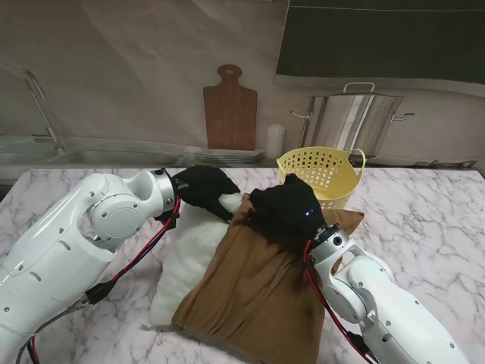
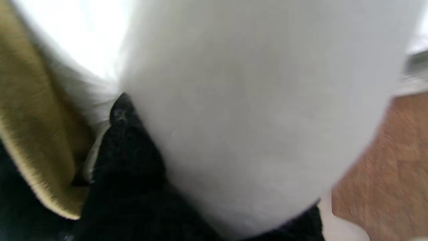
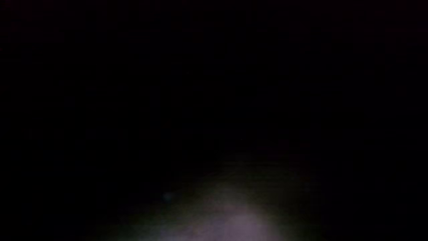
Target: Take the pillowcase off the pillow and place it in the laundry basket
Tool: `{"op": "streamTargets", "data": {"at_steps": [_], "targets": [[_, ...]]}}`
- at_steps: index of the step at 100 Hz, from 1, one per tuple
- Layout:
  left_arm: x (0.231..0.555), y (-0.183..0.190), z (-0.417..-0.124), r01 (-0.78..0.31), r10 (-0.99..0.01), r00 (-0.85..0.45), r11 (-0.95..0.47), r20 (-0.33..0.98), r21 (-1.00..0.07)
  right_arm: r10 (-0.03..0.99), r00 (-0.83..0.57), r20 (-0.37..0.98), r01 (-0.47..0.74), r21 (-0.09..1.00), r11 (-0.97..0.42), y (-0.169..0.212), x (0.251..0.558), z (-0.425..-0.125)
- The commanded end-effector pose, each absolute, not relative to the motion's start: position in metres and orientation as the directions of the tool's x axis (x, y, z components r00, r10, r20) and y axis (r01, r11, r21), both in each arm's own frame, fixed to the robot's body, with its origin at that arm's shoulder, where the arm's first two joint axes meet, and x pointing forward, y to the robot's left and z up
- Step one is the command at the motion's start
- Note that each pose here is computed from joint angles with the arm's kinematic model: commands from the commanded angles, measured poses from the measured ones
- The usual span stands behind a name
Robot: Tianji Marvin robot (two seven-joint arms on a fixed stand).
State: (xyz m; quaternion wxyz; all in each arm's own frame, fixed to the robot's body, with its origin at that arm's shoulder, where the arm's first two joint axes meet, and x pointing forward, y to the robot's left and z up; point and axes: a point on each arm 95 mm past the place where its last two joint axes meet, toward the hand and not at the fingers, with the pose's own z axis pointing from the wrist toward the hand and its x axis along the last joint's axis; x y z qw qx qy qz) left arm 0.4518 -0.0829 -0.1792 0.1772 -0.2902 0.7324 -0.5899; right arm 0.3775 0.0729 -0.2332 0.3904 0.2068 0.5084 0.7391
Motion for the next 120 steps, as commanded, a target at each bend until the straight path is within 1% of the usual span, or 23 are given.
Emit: {"op": "streamTargets", "data": {"at_steps": [1, 8, 20, 34, 76, 101, 120], "targets": [[0.449, -0.086, -0.186, -0.186, -0.637, -0.770, 0.151, 0.048, -0.971, 0.799, -0.592, -0.106, -0.394, 0.903, -0.172, 0.070, 0.379, -0.226], [0.450, -0.084, -0.182, -0.106, -0.650, -0.760, 0.160, -0.024, -0.981, 0.808, -0.578, -0.114, -0.403, 0.901, -0.160, 0.066, 0.379, -0.226], [0.450, -0.077, -0.173, -0.003, -0.655, -0.747, 0.174, -0.114, -0.985, 0.829, -0.540, -0.143, -0.418, 0.901, -0.117, 0.054, 0.378, -0.225], [0.452, -0.068, -0.166, 0.071, -0.660, -0.728, 0.196, -0.185, -0.978, 0.853, -0.491, -0.177, -0.428, 0.902, -0.059, 0.039, 0.376, -0.226], [0.456, -0.049, -0.161, 0.109, -0.681, -0.693, 0.229, -0.239, -0.967, 0.907, -0.368, -0.204, -0.445, 0.895, 0.020, 0.004, 0.362, -0.226], [0.459, -0.032, -0.161, 0.110, -0.710, -0.656, 0.244, -0.254, -0.964, 0.915, -0.328, -0.236, -0.408, 0.909, 0.088, -0.016, 0.350, -0.232], [0.460, -0.025, -0.162, 0.106, -0.722, -0.642, 0.248, -0.257, -0.963, 0.925, -0.311, -0.221, -0.400, 0.913, 0.084, -0.022, 0.344, -0.236]]}}
